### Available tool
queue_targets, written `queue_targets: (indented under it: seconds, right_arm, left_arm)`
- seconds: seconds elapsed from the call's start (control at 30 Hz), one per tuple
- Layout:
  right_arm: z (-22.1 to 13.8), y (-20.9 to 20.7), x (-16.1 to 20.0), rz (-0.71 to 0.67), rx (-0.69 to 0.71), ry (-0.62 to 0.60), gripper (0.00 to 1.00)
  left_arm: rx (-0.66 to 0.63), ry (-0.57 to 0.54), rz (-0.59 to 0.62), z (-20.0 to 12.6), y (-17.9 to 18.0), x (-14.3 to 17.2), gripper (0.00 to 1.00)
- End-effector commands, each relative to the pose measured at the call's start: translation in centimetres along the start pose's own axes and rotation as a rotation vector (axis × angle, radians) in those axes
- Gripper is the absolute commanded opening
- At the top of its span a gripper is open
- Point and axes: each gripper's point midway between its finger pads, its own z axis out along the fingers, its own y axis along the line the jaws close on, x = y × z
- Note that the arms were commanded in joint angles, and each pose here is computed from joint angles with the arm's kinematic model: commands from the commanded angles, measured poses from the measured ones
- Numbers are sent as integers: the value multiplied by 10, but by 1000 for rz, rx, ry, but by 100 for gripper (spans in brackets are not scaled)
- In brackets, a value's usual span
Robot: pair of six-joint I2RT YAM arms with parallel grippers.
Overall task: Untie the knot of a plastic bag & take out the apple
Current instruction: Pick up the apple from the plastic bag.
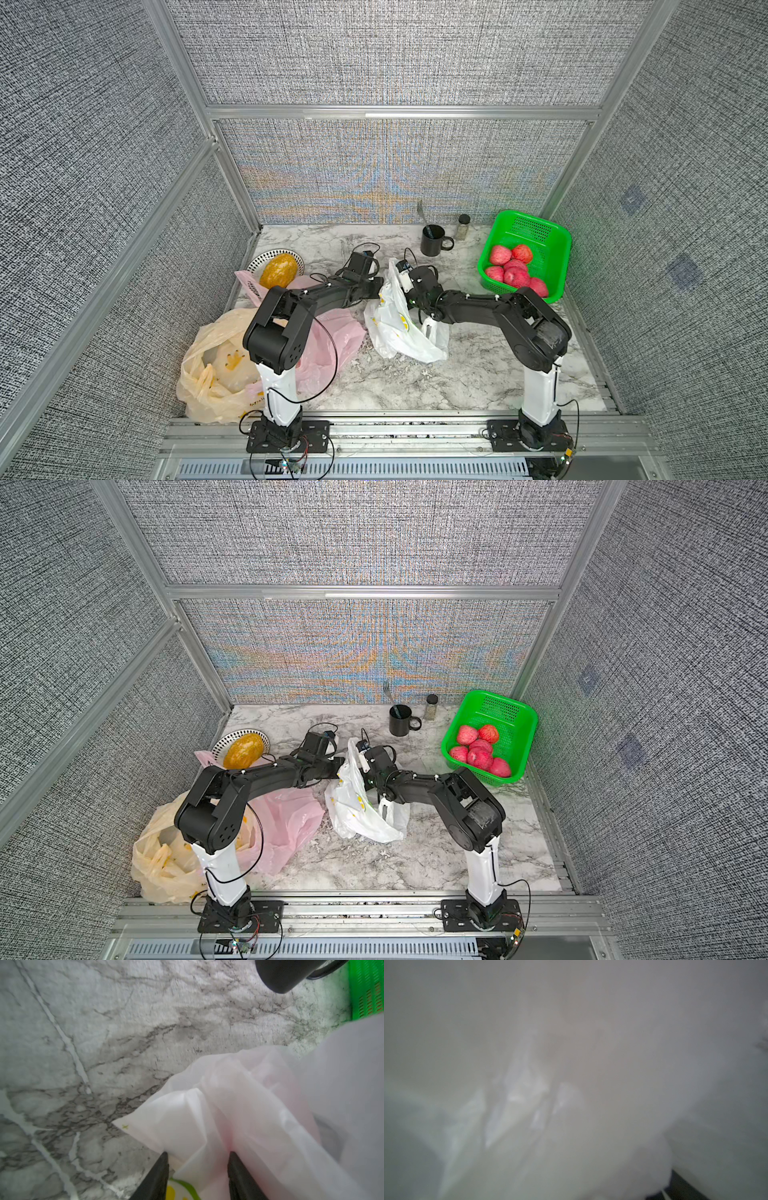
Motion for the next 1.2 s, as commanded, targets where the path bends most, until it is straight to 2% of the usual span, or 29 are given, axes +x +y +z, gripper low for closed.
queue_targets:
  seconds: [0.0, 0.17, 0.27, 0.33, 0.4, 0.47, 0.63, 0.97, 1.17]
  right_arm:
    - [3, 9, -13, -4, -38, -44, 96]
    - [6, 11, -9, -5, -57, -34, 84]
    - [3, 11, -5, -3, -59, -26, 71]
    - [-2, 11, -3, -4, -61, -22, 62]
    - [-6, 11, -2, -5, -58, -20, 57]
    - [-11, 11, -3, -5, -57, -21, 45]
    - [-28, 12, -5, -11, -56, -24, 39]
    - [-78, 13, 2, -14, -57, 0, 39]
    - [-111, 23, 11, -14, -154, 27, 39]
  left_arm:
    - [66, 29, 2, 4, -16, 12, 42]
    - [84, 52, 11, 7, -24, 23, 33]
    - [70, 37, 10, 3, -22, 21, 31]
    - [61, 37, 8, 1, -21, 21, 25]
    - [60, 34, 7, 1, -21, 21, 25]
    - [53, 35, 3, 1, -19, 21, 22]
    - [15, 41, -4, 1, -11, 23, 17]
    - [-53, 30, -4, -6, 4, 20, 14]
    - [-74, 24, 12, -9, 8, 18, 14]
